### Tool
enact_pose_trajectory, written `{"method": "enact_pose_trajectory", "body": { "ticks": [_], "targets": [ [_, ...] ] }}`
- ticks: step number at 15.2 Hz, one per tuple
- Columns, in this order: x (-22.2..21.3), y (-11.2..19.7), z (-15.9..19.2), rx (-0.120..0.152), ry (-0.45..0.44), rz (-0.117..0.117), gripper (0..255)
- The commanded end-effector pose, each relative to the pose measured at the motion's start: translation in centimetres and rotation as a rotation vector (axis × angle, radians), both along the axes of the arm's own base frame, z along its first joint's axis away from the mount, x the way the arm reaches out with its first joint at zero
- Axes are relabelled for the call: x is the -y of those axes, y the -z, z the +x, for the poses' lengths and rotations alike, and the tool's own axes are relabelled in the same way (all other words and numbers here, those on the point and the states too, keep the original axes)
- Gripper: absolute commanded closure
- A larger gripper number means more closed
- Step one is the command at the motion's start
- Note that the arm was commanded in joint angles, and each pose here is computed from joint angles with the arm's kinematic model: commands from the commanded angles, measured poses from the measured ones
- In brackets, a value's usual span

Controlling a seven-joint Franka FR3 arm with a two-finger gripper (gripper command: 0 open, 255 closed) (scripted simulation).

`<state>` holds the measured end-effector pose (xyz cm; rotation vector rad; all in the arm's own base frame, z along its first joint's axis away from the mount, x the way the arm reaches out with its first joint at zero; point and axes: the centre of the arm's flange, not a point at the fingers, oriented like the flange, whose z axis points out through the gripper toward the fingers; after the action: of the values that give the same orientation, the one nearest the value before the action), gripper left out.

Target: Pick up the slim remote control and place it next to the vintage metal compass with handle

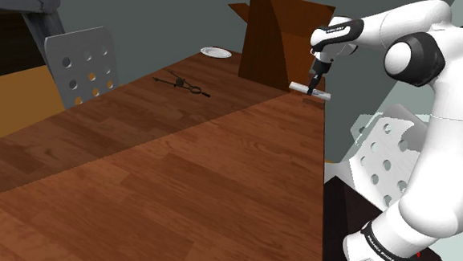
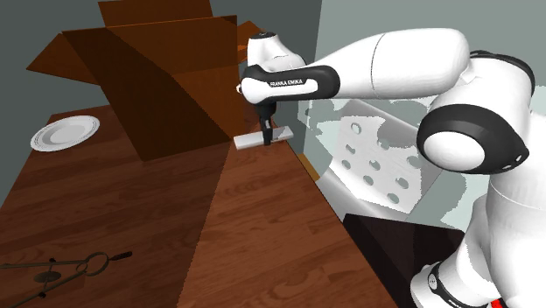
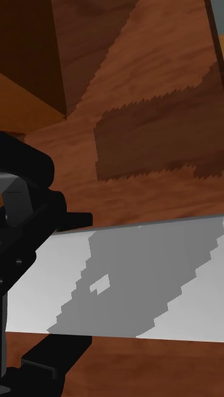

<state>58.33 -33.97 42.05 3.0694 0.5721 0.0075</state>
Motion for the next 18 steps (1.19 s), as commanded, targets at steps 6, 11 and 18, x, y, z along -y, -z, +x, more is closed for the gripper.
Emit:
{"method": "enact_pose_trajectory", "body": {
  "ticks": [6,11,18],
  "targets": [
    [-2.4,-2.6,1.0,0.000,0.000,0.000,255],
    [-8.5,-2.6,3.4,0.000,0.000,0.000,255],
    [-17.1,-2.6,6.8,0.000,0.000,0.000,255]
  ]
}}
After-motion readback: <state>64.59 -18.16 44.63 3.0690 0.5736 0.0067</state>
